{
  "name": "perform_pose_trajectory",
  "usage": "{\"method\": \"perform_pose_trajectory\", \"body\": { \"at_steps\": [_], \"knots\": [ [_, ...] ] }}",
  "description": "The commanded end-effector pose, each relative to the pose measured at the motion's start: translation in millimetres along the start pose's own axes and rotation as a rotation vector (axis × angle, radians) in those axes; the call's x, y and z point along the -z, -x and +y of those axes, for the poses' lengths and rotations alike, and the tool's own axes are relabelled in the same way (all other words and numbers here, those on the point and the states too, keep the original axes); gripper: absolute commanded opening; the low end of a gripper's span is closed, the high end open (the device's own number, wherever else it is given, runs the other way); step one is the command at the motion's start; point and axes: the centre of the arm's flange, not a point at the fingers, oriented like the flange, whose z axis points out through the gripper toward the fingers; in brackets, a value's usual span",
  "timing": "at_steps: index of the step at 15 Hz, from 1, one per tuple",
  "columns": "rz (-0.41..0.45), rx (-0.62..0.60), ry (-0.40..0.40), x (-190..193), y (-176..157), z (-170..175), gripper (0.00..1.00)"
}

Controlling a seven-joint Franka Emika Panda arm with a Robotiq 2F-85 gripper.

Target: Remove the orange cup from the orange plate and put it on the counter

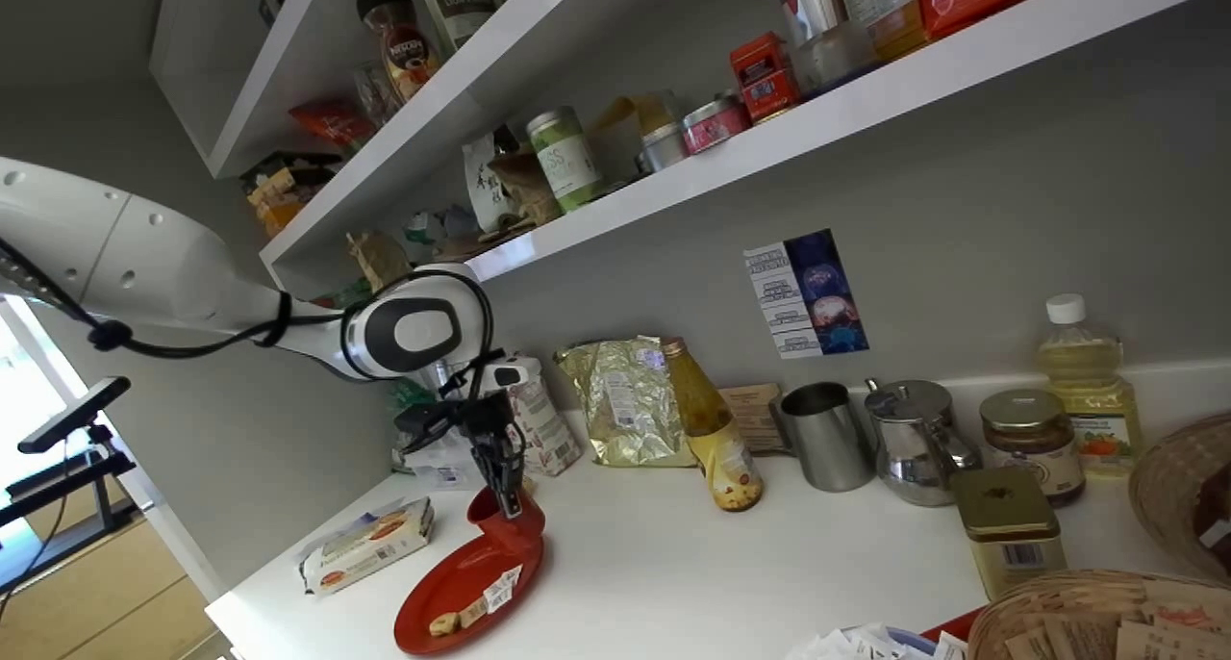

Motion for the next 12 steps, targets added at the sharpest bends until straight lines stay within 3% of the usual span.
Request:
{"method": "perform_pose_trajectory", "body": {
  "at_steps": [1, 4, 6, 12],
  "knots": [
    [-0.004, -0.087, -0.027, -6.9, 12.3, 72.9, 0.03],
    [-0.047, -0.124, -0.004, -24.2, 15.9, 113.3, 0.03],
    [-0.074, -0.122, 0.001, -34.6, 20.5, 121.3, 0.03],
    [-0.119, -0.044, 0.036, -53.9, 36.2, 74.7, 0.03]
  ]
}}
